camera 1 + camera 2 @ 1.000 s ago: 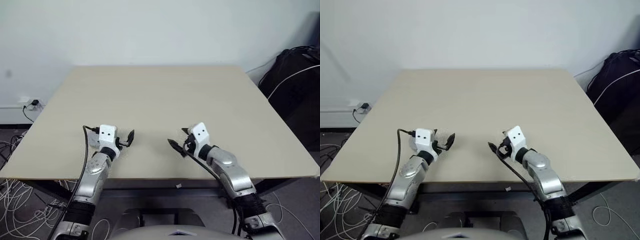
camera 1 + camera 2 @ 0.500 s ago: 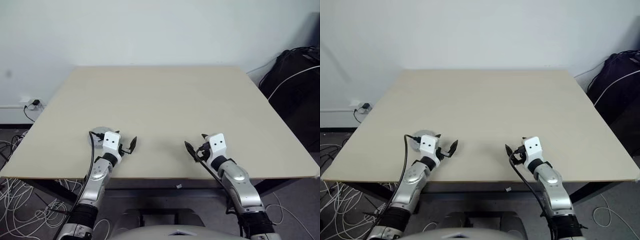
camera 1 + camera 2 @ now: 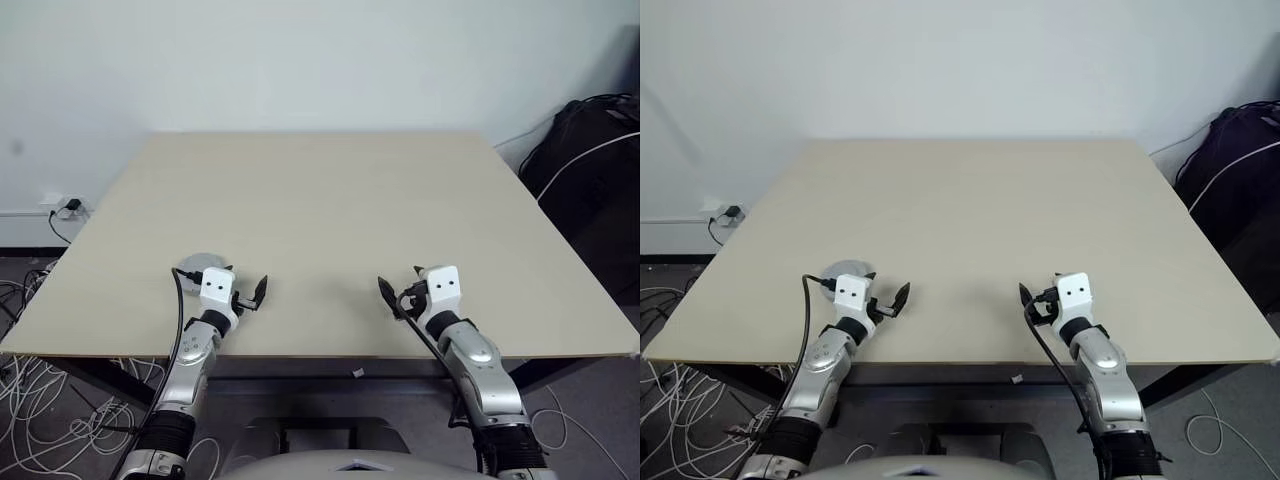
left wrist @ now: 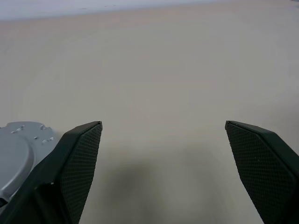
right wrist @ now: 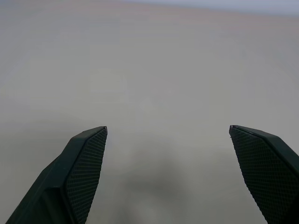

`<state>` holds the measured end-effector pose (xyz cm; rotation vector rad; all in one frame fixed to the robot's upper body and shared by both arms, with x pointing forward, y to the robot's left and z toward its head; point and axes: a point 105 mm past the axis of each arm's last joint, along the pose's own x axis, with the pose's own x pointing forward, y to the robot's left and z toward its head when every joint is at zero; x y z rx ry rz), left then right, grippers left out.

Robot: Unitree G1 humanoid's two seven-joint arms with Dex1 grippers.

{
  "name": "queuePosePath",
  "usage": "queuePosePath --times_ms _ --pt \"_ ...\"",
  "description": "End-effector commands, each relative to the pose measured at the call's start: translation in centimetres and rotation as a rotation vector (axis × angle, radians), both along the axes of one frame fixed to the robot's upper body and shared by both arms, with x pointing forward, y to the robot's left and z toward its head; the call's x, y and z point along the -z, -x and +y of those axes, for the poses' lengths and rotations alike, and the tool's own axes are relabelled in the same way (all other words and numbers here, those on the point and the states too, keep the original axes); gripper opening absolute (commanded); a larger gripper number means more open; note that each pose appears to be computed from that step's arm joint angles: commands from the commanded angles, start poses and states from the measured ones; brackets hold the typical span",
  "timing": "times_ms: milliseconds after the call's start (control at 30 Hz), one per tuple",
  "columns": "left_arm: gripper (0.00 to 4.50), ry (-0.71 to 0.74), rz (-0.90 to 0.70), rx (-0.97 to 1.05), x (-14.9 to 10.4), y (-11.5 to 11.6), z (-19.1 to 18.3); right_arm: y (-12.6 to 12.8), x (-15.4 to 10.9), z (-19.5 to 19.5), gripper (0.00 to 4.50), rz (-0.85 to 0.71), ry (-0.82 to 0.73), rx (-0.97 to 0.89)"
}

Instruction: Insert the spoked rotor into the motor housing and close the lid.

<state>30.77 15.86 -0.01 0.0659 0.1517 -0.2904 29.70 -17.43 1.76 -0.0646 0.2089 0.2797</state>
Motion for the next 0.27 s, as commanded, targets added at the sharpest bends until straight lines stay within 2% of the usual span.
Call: queuePosePath --times_ms 33,267 --pt "4.49 -0.007 -0.055 0.001 -1.17 -0.71 0.1 -0.42 -1.12 -0.24 4.5 -0.042 0.0 0.02" --pt "4.49 -0.007 -0.051 0.003 -1.0 -0.7 0.08 -0.32 -1.03 -0.28 4.5 -0.035 -0.002 0.022"
